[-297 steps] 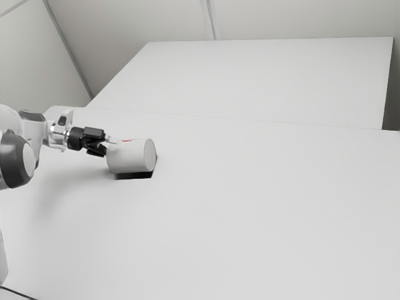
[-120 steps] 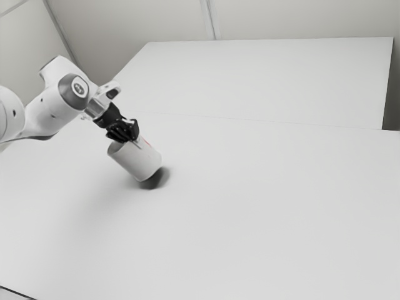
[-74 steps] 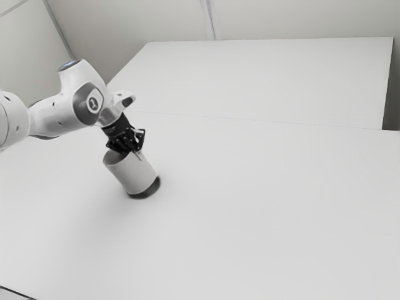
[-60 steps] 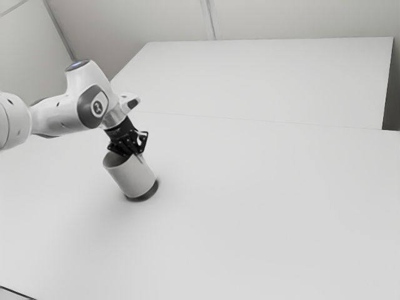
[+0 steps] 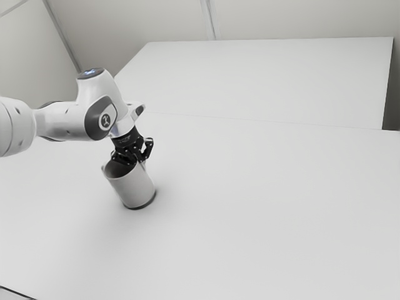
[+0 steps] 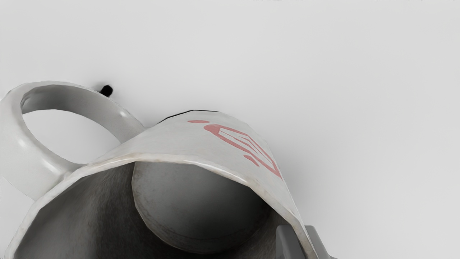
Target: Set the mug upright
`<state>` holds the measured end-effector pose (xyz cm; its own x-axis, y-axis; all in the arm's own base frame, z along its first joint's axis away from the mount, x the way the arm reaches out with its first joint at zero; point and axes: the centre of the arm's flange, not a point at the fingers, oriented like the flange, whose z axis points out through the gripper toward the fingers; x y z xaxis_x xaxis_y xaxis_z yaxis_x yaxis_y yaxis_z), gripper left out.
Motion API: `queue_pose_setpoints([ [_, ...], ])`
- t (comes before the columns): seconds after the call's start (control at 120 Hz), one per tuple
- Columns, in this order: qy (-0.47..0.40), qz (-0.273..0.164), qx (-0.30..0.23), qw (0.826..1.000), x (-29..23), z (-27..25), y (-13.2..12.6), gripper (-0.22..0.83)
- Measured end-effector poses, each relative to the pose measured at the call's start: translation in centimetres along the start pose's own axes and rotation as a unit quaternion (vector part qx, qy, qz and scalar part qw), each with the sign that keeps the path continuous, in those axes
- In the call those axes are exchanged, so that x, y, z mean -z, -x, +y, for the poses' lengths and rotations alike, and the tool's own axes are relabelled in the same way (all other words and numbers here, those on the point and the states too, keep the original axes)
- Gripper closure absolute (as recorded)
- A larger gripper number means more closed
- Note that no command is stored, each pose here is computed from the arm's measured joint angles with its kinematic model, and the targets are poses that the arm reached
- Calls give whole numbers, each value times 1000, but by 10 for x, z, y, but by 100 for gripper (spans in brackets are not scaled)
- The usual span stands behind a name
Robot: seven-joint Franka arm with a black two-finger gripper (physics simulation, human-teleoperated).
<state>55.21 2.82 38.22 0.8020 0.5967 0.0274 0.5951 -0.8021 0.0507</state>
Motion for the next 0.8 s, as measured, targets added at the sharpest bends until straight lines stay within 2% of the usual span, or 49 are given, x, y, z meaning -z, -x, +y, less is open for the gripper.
queue_pose_setpoints([
  [0.133,-5,1,28,1000,-3,3,2,79],
  [0.317,-15,7,50,999,-3,4,1,38],
  [0.458,-15,10,67,998,3,3,-1,20],
  [0.608,-11,11,77,997,20,5,-3,10],
  [0.8,4,22,77,997,68,9,-13,4],
])
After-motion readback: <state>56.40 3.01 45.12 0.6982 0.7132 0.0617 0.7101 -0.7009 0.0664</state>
